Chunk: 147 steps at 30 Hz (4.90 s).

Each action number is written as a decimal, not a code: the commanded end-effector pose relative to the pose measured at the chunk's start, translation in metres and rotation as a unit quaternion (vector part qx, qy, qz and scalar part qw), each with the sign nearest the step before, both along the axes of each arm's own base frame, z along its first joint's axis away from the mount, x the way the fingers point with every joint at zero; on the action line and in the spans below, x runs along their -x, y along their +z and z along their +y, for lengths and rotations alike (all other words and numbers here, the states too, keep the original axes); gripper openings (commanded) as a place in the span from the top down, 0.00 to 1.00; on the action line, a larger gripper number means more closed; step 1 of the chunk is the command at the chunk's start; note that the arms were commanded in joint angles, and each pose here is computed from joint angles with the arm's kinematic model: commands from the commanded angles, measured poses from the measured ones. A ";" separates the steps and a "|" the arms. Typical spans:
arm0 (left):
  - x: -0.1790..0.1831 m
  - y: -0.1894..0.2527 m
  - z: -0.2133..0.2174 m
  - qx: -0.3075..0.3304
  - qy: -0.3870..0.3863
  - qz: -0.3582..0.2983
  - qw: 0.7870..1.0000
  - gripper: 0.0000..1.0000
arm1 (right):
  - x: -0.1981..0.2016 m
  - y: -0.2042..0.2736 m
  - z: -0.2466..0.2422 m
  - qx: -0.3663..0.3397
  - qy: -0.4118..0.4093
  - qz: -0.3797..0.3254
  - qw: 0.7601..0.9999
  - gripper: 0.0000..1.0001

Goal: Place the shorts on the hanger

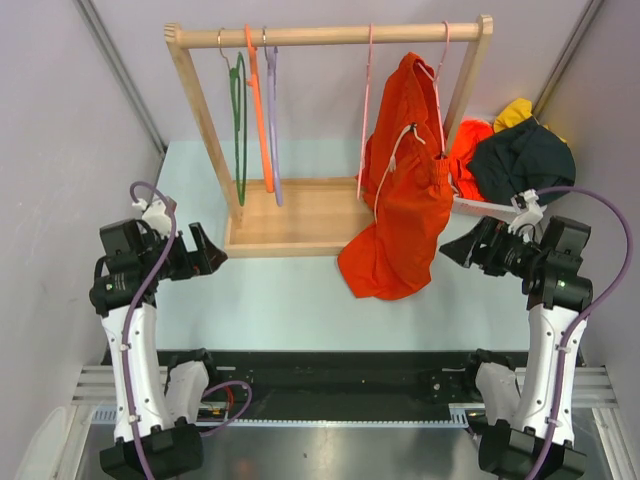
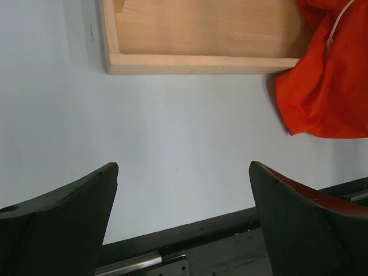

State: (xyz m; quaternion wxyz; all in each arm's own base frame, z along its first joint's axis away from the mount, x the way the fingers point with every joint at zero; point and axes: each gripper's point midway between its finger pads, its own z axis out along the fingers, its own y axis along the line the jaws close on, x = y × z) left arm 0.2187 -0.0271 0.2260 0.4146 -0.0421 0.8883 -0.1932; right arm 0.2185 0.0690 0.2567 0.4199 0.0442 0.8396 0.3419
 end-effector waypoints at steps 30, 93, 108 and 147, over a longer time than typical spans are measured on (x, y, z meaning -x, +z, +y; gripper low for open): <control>-0.103 0.054 0.004 0.047 -0.045 -0.146 0.987 0.00 | -0.281 0.037 -0.250 0.315 -0.278 -0.137 0.897 0.00; 0.013 0.084 -0.050 -0.019 -0.161 -0.265 0.951 0.00 | 0.027 0.247 -0.022 0.298 0.025 -0.377 0.877 1.00; 0.044 0.076 -0.068 -0.078 -0.263 -0.299 0.914 0.01 | 0.099 0.195 0.065 0.157 0.270 -0.416 0.854 1.00; 0.106 -0.015 -0.062 -0.284 -0.501 -0.255 0.777 0.02 | -0.024 -0.024 0.342 0.202 0.536 -0.258 0.778 0.55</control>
